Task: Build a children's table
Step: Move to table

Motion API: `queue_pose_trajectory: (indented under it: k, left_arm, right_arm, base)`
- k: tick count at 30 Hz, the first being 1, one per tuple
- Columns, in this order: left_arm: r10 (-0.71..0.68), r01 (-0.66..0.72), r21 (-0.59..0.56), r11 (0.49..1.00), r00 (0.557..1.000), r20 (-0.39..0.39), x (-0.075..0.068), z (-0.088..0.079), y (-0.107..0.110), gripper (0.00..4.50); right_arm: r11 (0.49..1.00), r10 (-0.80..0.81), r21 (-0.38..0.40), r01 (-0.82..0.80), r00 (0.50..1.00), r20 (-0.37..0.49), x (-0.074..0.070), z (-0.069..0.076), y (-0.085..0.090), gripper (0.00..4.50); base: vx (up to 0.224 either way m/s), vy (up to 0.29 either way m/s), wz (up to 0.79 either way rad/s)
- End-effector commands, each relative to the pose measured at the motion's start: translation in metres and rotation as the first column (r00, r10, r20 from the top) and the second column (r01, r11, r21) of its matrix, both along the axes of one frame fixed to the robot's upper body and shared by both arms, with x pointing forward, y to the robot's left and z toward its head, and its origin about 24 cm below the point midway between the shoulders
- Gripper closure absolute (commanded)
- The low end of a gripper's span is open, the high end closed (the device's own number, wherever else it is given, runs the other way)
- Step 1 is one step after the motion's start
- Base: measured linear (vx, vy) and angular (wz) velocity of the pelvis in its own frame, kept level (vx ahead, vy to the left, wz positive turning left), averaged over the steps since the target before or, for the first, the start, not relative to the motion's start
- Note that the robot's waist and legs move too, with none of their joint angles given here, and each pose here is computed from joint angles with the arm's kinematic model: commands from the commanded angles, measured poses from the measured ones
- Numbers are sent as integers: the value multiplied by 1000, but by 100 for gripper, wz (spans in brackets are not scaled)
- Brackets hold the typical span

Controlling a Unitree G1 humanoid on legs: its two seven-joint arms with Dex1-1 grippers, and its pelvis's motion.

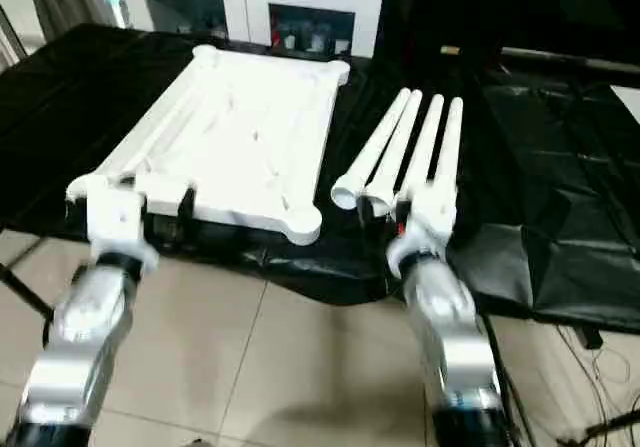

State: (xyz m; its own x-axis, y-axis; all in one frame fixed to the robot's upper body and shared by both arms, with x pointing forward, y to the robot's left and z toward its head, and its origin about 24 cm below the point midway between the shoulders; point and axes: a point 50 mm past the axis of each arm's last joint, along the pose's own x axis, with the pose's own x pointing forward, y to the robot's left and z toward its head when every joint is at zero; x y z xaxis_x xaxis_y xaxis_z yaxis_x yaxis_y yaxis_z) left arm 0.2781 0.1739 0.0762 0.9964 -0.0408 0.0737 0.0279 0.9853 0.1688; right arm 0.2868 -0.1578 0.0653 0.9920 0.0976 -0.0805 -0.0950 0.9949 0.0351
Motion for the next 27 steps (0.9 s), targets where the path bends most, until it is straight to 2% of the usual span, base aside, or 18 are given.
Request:
queue_pose_trajectory:
  k: [1, 8, 10, 12, 17, 18, 22, 24, 27]
  left_arm:
    - [8, -7, -9, 1000, 1000, 24, 1, 4, 0, 1]
    - [38, -38, -1, 999, 999, 30, -3, 4, 4, 1]
    - [43, -42, -10, 999, 998, 35, -4, 4, 4, 1]
    - [43, -42, -12, 999, 998, 37, -5, 4, 3, 1]
    - [64, -66, 19, 998, 995, 73, -10, 8, 1, 1]
    - [74, -77, 37, 996, 995, 71, -10, 7, 0, 1]
    - [67, -70, 32, 997, 994, 87, -12, 8, -4, 1]
    - [71, -73, 20, 997, 995, 71, -12, 8, -4, 1]
    - [63, -66, 34, 997, 995, 83, -11, 10, -4, 1]
  right_arm:
    - [1000, -8, 3, 8, 1000, 15, 0, 5, 0, 0]
    - [999, 40, -17, -39, 999, 23, 5, 11, 14, 0]
    - [997, 49, -62, -45, 997, 65, 8, 14, 16, 0]
    - [995, 61, -86, -54, 996, 73, 8, 15, 17, 0]
    - [993, 108, -42, -108, 994, 10, 7, 6, 23, 0]
    - [991, 131, 0, -131, 991, -3, 6, 5, 26, 0]
    - [990, 139, 27, -139, 990, 20, 7, 10, 31, 0]
    - [988, 146, 51, -148, 989, 40, 7, 12, 33, 0]
    - [992, 121, 22, -122, 992, 44, 8, 11, 32, 0]
  base:
    - [-24, 66, -49]
    - [-19, 198, -24]
    - [-64, 205, 9]
    - [-69, 154, 4]
    - [-81, 123, -1]
    - [-81, 61, 2]
    - [-85, -21, 8]
    - [-91, -135, 17]
    - [-85, -144, 1]
